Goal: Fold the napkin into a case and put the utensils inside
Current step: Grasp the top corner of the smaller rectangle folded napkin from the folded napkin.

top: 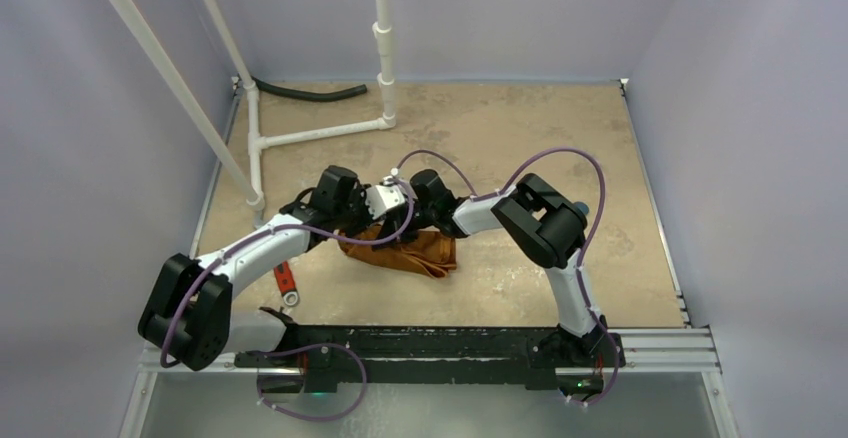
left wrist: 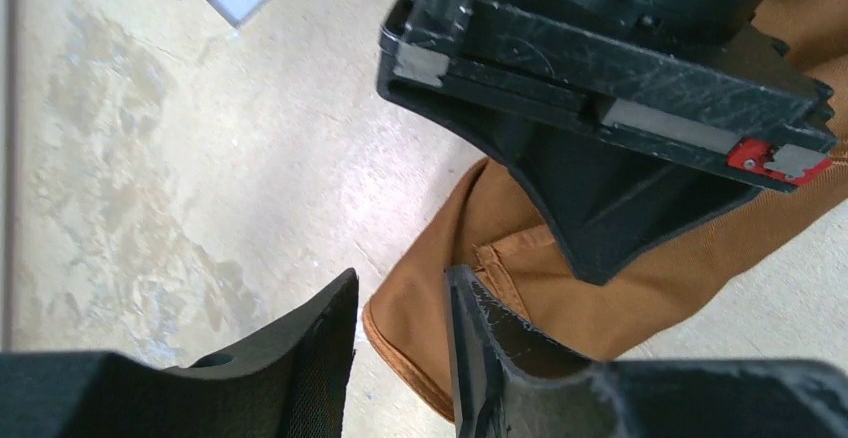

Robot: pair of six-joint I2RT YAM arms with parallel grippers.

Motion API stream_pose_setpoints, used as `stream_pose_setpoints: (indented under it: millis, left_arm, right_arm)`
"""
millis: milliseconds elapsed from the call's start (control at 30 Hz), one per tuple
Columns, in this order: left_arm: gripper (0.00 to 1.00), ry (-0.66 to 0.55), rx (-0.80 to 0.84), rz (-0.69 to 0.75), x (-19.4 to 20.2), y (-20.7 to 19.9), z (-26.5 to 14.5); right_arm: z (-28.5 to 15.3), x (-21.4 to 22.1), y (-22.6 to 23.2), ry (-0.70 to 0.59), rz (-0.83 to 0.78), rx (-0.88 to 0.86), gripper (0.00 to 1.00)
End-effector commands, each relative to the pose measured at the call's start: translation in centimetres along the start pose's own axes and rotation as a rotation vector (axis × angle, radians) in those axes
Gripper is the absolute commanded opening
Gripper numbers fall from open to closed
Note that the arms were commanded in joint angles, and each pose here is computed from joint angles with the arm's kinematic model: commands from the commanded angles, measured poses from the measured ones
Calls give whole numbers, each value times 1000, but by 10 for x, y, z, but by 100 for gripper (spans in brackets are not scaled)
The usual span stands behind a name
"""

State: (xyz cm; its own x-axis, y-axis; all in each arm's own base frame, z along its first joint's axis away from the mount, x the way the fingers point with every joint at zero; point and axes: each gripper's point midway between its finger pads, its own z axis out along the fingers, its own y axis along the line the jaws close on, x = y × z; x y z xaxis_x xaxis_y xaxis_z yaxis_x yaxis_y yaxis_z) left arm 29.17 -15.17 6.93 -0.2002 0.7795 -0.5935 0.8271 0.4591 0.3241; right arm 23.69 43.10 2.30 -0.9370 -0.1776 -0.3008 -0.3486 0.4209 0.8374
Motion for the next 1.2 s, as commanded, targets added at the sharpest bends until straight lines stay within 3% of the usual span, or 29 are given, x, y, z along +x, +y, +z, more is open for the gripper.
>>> stream_pose_setpoints:
  millis: [0, 267, 467, 700, 800, 867, 967, 1167]
  left_arm:
    - [37, 34, 6, -93, 6, -4, -6]
    - [38, 101, 41, -137, 19, -14, -3]
    - [37, 152, -39, -151, 33, -3, 2]
    - [36, 119, -25, -164, 30, -6, 13]
    - [28, 103, -18, -162, 27, -7, 16]
    - [13, 105, -18, -154, 29, -7, 18]
    - [1, 117, -23, -143, 34, -8, 18]
    - [0, 113, -2, -158, 31, -11, 14]
  right_arm:
    - [-5, -11, -2, -19, -11, 63, 0]
    - [-4, -16, -2, -17, -16, 87, 0]
    - [-4, -17, -1, -15, -18, 84, 0]
    - [-4, -17, -1, -12, -20, 85, 0]
    - [-4, -15, -1, -3, -20, 86, 0]
    - [-4, -14, -1, 6, -16, 84, 0]
    - [-4, -12, 1, 18, -10, 81, 0]
    - [-5, -13, 2, 22, -2, 81, 0]
